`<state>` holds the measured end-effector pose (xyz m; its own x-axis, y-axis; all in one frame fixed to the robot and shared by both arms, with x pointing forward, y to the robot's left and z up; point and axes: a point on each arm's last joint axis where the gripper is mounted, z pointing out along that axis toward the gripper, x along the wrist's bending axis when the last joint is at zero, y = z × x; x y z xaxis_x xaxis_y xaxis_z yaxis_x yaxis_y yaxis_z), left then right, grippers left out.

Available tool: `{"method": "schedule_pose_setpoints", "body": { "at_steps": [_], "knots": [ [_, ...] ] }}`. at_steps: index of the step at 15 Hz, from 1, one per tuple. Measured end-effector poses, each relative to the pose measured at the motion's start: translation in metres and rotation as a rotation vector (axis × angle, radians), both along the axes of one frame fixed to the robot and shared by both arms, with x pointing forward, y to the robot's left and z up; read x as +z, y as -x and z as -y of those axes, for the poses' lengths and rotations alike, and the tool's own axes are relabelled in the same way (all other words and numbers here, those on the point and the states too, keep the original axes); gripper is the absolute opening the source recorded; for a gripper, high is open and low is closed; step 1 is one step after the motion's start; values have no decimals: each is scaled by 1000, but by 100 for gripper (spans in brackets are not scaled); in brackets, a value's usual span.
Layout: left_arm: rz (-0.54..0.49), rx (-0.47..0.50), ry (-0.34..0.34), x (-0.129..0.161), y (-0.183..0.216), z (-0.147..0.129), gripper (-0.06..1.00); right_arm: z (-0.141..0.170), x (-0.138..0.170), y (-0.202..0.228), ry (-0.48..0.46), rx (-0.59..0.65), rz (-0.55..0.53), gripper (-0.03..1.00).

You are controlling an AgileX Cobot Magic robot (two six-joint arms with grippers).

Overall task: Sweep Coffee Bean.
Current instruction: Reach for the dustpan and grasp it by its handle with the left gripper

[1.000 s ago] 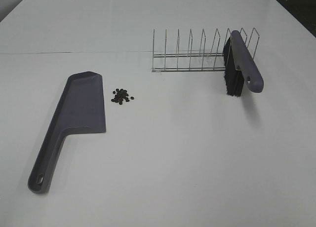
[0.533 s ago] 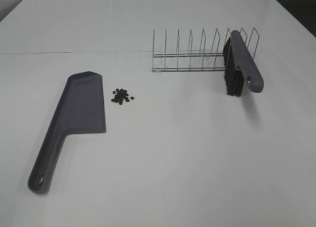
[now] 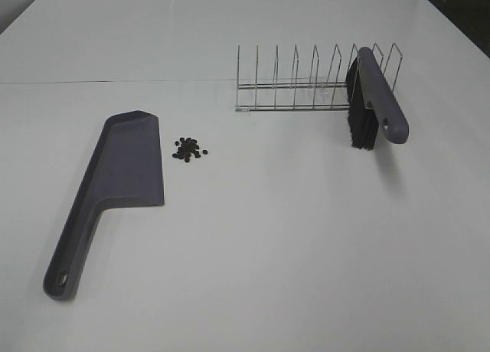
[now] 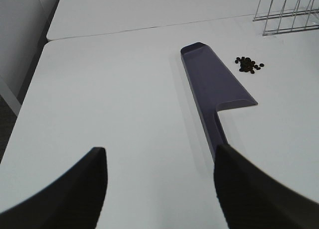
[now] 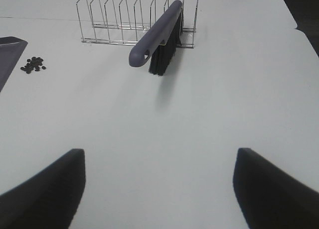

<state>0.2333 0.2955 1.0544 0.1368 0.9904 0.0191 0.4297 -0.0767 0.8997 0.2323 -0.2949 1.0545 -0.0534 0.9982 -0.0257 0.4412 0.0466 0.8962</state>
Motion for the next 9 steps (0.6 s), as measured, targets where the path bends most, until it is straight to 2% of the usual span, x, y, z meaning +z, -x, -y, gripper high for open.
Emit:
{"method": "schedule_pose_setpoints", "body": {
  "at_steps": [9],
  "knots": [
    [0, 0, 0, 0, 0, 0, 57, 0, 0, 0, 0, 0, 0, 69]
  ]
}}
